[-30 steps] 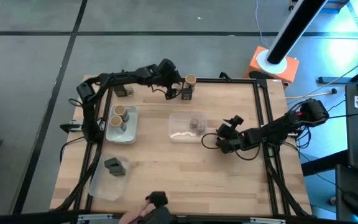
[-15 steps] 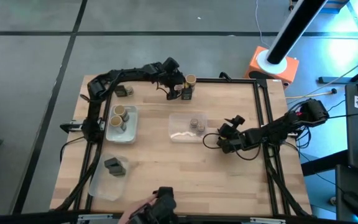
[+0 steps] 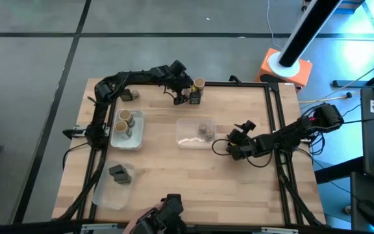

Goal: Sort spices by type
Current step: Put the brown seasoning bottle into the top transparent bin

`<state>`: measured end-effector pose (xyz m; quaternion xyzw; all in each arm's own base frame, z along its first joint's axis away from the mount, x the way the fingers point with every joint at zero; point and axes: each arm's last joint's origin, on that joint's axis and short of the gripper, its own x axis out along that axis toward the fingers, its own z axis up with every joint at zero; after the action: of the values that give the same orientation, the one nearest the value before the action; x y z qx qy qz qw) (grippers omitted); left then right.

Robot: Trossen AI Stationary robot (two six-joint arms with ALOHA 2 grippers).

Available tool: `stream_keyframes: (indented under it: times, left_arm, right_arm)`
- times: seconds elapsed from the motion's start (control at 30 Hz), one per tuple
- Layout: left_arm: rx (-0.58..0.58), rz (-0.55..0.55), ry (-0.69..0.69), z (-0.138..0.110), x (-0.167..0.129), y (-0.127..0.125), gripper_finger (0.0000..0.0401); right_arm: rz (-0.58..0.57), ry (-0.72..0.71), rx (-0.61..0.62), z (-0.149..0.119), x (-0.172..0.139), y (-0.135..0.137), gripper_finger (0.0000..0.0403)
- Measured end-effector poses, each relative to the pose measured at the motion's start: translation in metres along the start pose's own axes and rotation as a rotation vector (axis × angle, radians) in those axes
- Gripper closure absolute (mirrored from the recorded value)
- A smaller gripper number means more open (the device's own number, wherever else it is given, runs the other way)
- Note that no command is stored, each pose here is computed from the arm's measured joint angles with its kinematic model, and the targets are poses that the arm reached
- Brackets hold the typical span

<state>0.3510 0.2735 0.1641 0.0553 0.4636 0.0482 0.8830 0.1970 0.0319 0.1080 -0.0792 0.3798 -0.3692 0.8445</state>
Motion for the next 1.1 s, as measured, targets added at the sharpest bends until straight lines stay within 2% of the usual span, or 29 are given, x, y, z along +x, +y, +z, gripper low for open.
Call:
stream_keyframes:
  times: [0.37,0.9,1.1]
  left_arm:
    - [-0.008,0.011,-0.016,-0.001,0.0024,0.0005,0.0088]
    - [-0.029,0.013,-0.009,-0.0024,0.0025,0.0013,0.0224]
    - [-0.019,0.067,0.031,-0.0002,-0.0004,-0.0006,0.0242]
  right_arm:
    - [0.001,-0.001,0.002,0.0002,-0.0001,0.0002,0.0093]
    - [0.002,-0.002,0.001,0.0002,-0.0001,0.0003,0.0093]
    - [0.002,-0.002,0.001,0.0002,-0.0001,0.0003,0.0093]
